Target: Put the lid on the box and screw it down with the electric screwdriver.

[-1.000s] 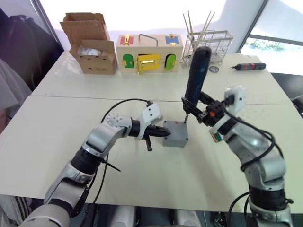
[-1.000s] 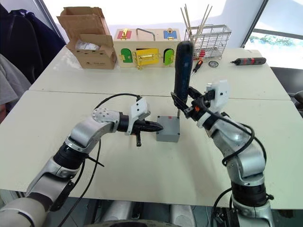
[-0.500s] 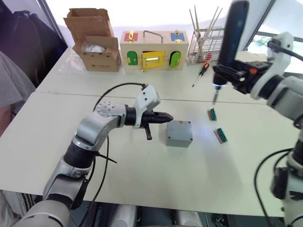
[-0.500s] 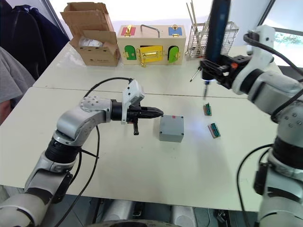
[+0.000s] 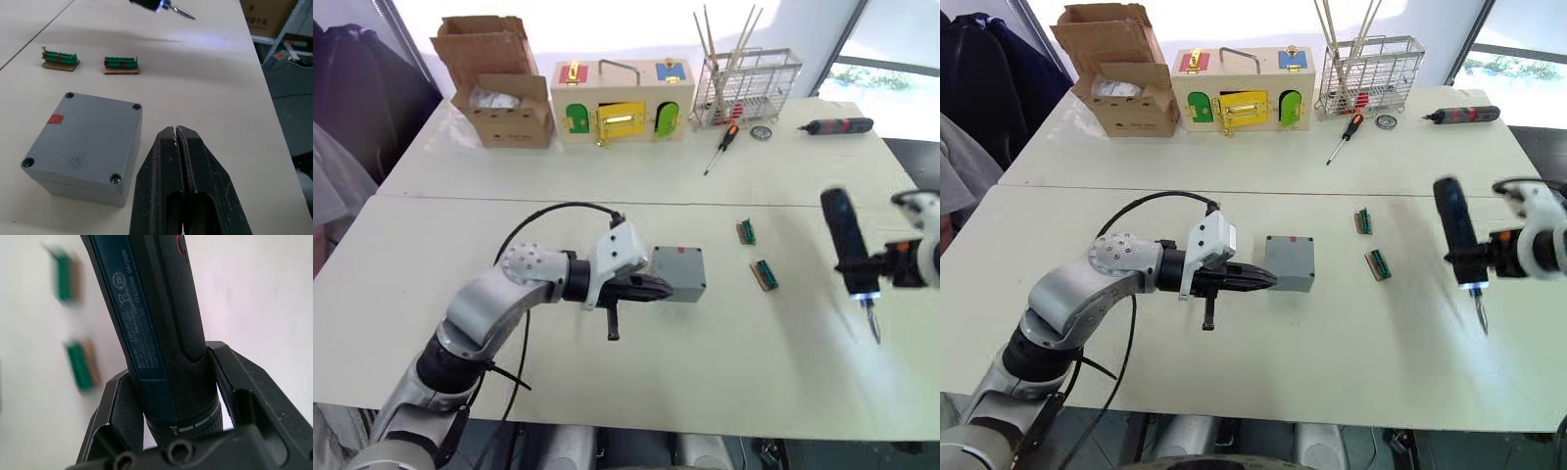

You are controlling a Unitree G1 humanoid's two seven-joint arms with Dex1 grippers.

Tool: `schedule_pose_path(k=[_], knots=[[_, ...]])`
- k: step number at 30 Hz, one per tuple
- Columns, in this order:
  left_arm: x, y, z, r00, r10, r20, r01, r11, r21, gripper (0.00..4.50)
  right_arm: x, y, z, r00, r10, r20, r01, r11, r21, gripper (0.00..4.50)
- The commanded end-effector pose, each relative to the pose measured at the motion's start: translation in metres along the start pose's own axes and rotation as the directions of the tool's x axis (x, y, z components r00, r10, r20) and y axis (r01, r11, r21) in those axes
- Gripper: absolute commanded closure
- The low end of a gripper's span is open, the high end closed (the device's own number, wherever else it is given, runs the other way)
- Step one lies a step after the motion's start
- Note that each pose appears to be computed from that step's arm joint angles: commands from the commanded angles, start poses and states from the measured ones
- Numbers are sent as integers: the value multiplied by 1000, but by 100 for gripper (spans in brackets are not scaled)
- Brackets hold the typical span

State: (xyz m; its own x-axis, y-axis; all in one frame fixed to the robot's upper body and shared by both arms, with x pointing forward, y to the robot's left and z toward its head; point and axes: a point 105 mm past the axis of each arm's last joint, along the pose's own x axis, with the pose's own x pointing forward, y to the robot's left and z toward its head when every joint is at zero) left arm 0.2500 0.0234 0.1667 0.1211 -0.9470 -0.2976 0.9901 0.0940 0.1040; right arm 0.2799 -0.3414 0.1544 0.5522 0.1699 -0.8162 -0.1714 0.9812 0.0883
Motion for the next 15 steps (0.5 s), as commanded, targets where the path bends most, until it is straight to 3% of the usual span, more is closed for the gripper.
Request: schedule_pose_path(k=[1,9,11,15], knots=[[1,-13,4,1000,-28,10,28,999,23,450,-2,4,1,999,48,-6,-47,998,30,262],[0,-13,-8,1000,-3,-13,3,1000,8,450,14,7,-8,994,64,-86,-58,995,75,262],[0,-10,-10,1000,10,-15,-10,1000,1,450,17,3,-8,995,35,-91,-30,998,58,165],[-14,13,-17,993,99,-56,-98,995,19,450,18,3,-4,996,13,-86,-11,1000,27,36]])
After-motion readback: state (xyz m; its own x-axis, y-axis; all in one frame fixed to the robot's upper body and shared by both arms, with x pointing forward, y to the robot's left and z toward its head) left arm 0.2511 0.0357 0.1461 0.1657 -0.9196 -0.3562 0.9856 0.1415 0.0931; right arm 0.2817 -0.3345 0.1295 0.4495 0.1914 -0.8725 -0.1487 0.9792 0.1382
